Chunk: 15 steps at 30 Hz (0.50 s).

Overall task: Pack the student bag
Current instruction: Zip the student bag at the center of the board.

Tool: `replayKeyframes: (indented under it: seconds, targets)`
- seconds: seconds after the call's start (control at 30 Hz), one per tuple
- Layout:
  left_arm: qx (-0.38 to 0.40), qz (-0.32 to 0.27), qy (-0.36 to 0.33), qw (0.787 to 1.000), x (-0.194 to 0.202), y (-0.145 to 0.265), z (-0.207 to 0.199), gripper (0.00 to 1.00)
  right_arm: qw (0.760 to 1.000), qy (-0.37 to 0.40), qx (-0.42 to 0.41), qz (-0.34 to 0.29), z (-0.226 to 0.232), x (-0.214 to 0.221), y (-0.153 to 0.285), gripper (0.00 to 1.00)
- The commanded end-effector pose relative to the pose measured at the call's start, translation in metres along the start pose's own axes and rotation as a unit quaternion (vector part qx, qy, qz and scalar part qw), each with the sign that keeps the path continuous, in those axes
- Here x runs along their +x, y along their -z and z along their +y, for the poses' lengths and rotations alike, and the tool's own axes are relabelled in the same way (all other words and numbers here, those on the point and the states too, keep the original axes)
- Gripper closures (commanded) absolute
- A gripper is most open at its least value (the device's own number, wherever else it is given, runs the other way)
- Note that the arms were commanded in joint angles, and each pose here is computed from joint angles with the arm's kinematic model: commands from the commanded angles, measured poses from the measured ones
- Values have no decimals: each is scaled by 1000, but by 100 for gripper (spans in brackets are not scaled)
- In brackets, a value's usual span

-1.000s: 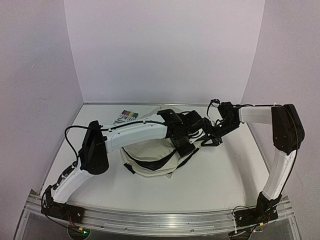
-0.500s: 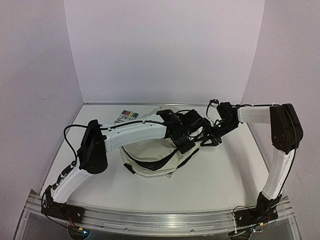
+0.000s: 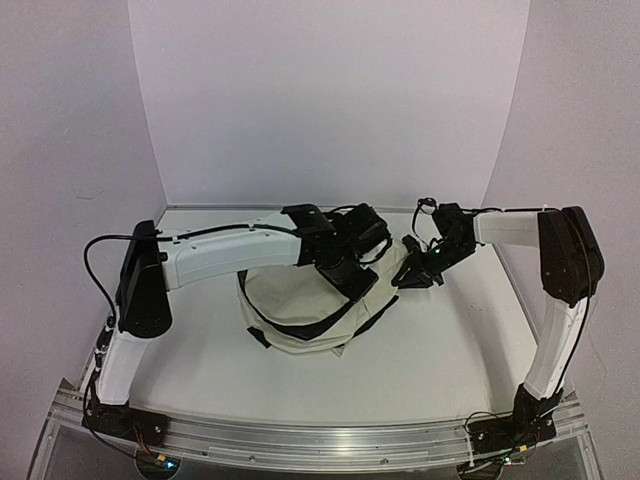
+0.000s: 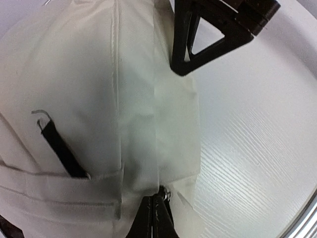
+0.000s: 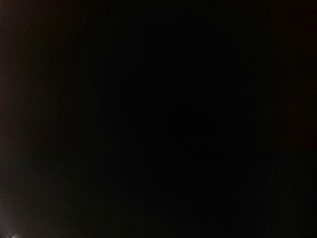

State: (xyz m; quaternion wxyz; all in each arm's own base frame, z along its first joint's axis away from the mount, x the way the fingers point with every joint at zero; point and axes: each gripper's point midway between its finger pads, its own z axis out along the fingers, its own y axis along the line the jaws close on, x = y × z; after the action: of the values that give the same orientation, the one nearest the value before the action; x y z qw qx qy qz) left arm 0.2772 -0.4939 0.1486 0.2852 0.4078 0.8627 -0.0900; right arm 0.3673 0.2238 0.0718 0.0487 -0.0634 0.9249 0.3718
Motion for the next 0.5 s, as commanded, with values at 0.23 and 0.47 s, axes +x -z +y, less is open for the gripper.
replayKeyframes:
  seconds: [0.23, 0.47]
  targets:
    - [29, 22, 104, 994, 46, 48, 7, 100, 999, 16, 25, -23, -2, -17, 1, 100]
    - [17, 51, 138, 989, 89, 63, 13, 100, 999, 14, 36, -35, -7, -21, 8, 100]
